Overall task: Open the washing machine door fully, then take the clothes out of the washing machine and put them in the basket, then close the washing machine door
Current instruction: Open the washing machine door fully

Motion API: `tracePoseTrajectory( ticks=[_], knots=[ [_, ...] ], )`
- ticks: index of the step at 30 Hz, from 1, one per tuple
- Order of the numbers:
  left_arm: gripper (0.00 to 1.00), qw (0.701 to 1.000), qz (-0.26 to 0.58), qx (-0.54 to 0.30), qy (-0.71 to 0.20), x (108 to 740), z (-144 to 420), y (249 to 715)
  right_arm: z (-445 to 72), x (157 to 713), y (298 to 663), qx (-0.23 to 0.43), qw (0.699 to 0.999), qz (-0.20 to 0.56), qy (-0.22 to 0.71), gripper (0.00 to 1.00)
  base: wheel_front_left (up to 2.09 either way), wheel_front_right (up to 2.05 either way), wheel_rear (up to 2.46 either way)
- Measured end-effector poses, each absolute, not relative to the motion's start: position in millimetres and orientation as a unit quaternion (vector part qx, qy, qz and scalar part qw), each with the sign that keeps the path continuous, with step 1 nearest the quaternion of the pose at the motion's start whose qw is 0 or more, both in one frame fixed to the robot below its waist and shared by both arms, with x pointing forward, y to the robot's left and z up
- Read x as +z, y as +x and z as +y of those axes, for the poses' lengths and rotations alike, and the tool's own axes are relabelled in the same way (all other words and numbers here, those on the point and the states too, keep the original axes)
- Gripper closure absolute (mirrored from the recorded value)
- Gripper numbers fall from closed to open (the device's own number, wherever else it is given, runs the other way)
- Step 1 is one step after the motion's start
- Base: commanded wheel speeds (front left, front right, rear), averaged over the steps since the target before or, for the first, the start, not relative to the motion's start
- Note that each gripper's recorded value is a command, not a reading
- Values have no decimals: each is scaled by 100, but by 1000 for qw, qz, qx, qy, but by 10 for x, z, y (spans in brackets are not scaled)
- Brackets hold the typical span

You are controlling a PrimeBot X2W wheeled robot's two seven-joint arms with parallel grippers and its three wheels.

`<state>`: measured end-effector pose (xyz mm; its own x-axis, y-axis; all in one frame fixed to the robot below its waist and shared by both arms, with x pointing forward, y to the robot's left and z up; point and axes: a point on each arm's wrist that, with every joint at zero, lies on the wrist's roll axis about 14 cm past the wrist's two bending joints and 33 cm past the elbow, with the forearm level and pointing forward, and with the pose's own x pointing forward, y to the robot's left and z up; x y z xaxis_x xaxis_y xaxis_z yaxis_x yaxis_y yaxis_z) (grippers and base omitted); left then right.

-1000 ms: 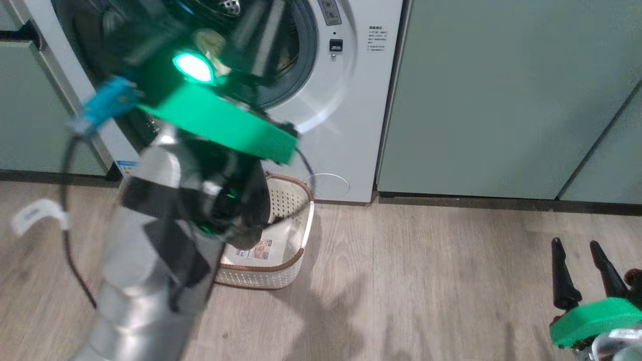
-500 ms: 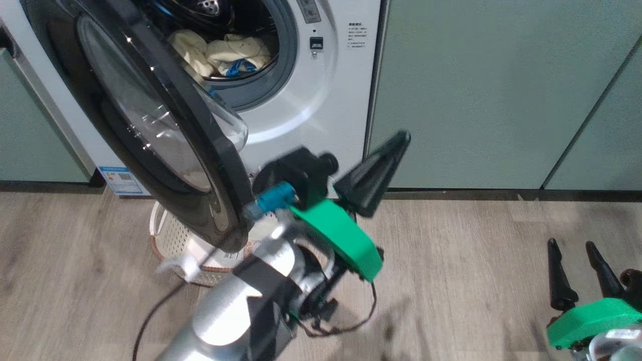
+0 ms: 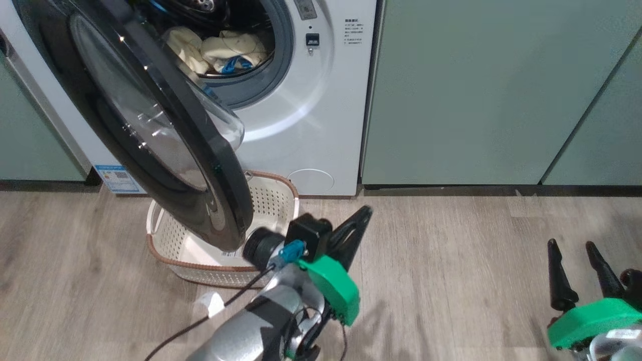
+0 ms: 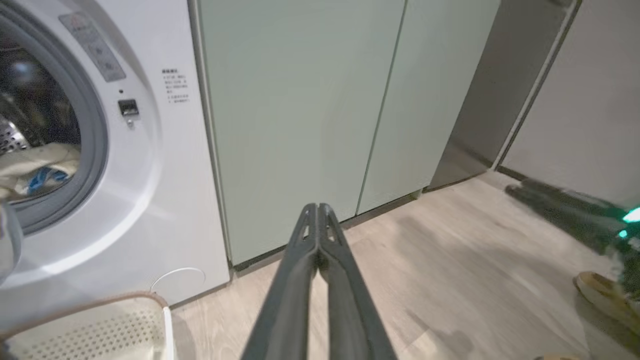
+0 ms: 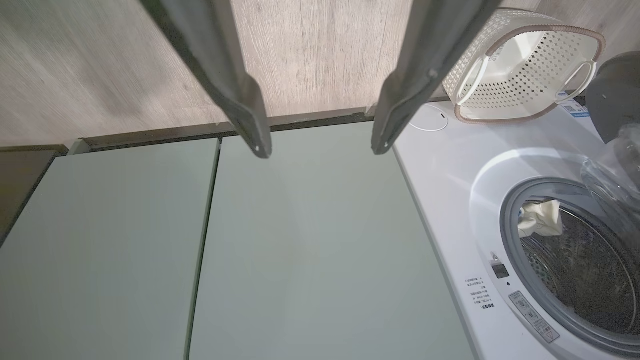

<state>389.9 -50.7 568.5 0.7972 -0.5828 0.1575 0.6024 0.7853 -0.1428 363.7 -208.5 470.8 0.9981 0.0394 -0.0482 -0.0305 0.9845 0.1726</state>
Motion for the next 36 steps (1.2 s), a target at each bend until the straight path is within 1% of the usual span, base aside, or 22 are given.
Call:
tracePoseTrajectory(
  ticks=[5,10,17,30,36],
  knots=[
    [100,953,-16,-289,-85,5373,-422,3950,-2092,4681,3640,17,996,30,85,0,0,0,0],
    [100,965,4,-248,-89,5232,-265,4065,-2094,4643,3649,17,996,36,85,0,0,0,0],
    [100,976,-11,-192,-107,5322,11,4311,-2075,4581,3707,19,995,45,85,0,0,0,0],
    [100,986,-18,-100,-135,5324,585,4580,-1977,4575,3877,34,995,46,85,0,0,0,0],
    [100,988,-33,-80,-130,5395,745,4697,-1915,4531,3948,42,994,52,85,0,0,0,0]
  ],
)
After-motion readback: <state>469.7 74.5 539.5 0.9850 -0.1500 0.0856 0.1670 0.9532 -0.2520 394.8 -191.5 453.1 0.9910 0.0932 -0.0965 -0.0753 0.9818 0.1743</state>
